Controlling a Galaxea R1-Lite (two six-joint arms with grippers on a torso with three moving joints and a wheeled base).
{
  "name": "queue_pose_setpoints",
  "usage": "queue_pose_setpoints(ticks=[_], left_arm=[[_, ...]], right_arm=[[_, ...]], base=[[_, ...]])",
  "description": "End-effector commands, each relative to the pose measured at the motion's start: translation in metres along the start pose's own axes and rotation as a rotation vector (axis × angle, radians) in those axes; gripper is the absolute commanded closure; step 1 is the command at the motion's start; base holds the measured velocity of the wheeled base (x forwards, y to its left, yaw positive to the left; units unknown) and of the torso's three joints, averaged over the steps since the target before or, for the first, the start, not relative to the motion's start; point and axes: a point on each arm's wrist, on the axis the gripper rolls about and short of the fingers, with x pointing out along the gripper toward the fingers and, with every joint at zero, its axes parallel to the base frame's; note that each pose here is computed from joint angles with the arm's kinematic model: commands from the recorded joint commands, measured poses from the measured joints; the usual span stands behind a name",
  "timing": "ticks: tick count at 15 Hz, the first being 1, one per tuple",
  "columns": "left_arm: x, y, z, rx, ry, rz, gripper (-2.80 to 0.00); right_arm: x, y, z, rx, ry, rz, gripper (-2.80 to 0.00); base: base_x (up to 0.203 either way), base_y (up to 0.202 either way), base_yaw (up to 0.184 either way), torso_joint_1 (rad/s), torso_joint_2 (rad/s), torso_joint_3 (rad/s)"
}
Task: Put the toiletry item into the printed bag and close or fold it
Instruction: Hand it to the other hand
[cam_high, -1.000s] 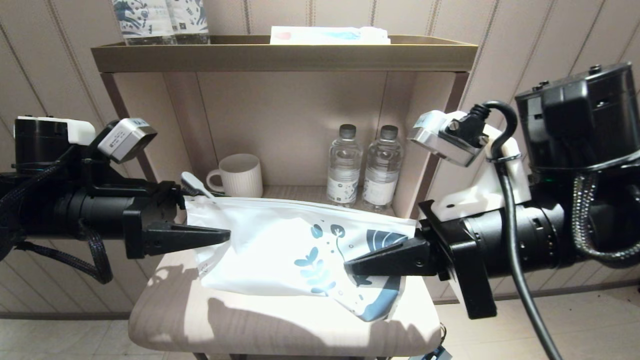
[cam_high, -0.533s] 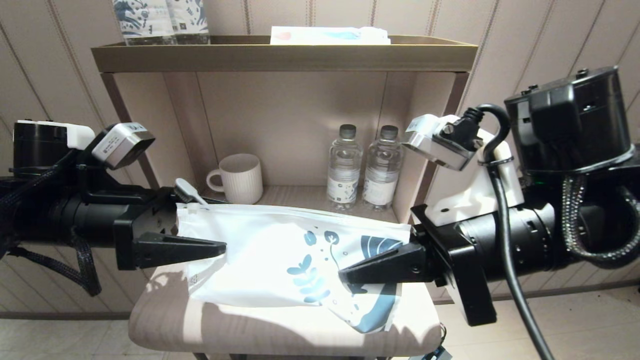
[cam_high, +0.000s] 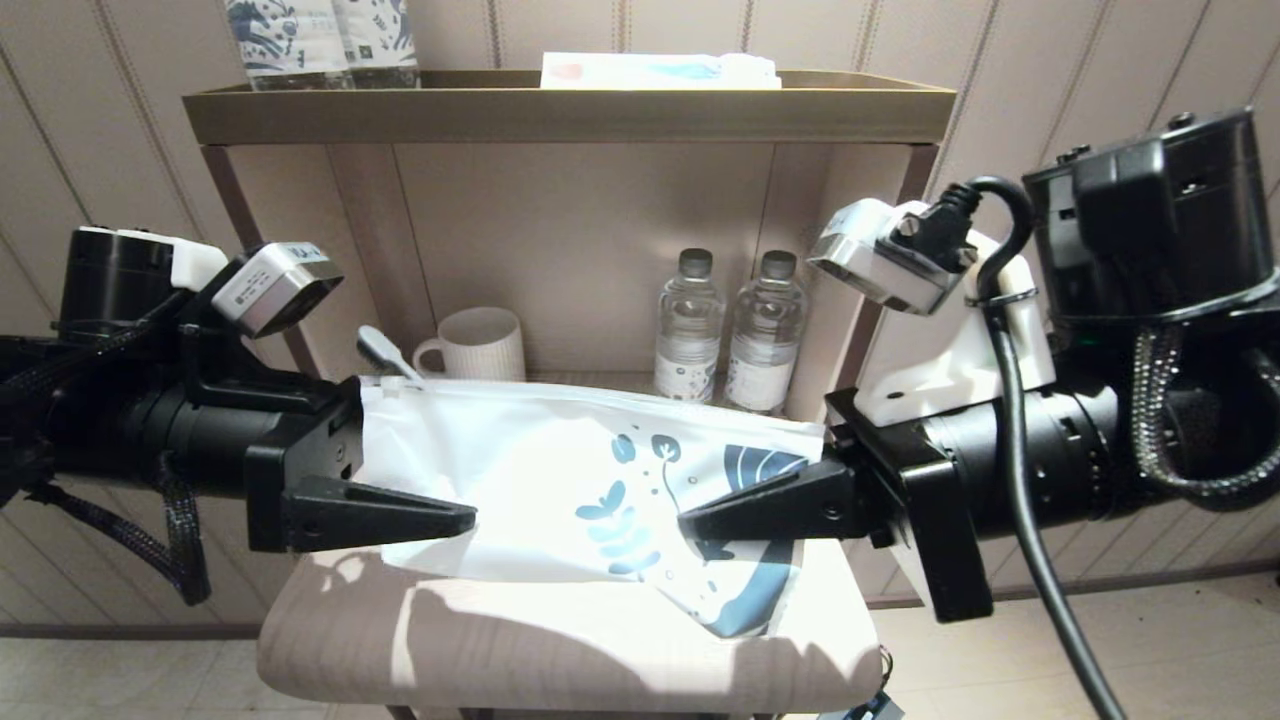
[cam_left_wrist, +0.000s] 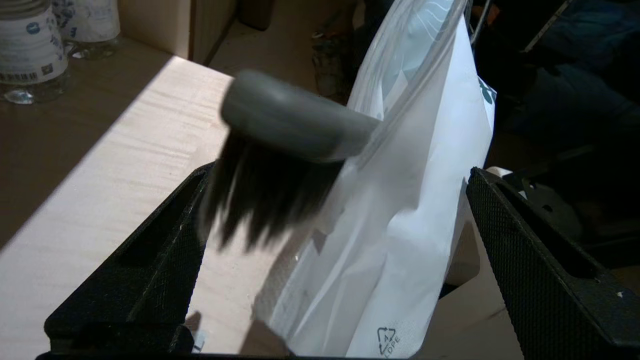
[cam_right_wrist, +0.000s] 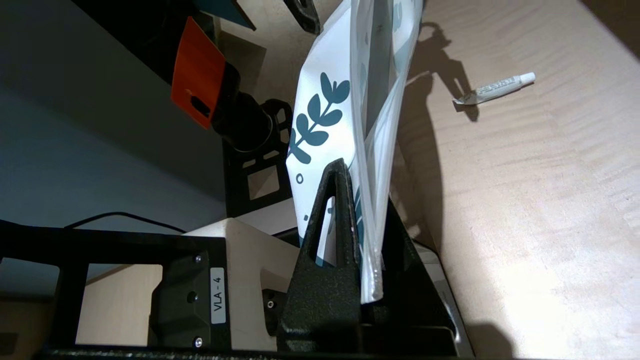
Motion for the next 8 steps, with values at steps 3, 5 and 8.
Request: queue_pose_setpoints(ticks=[3,5,8], left_arm=[[0.011,0.013,-0.001,-0.01,0.019,-0.002,-2.8],[0.012,0.016,0.005,-0.008,0.026,0.015,-2.8],[0.01,0.015,0.007,0.006,0.078,0.032,-2.8]], right_arm=[[-0.002,0.0,0.002,-0.006,-0.008,0.001,0.0],[-0.001,0.0,0.002,-0.008,-0.007,0.0,0.0],[-0.002,0.001,0.003,-0.014,-0.01,0.001,0.0]], base=[[0.0,0.0,0.0,0.0,0.0,0.0],[0.0,0.0,0.0,0.0,0.0,0.0],[0.0,0.0,0.0,0.0,0.0,0.0]])
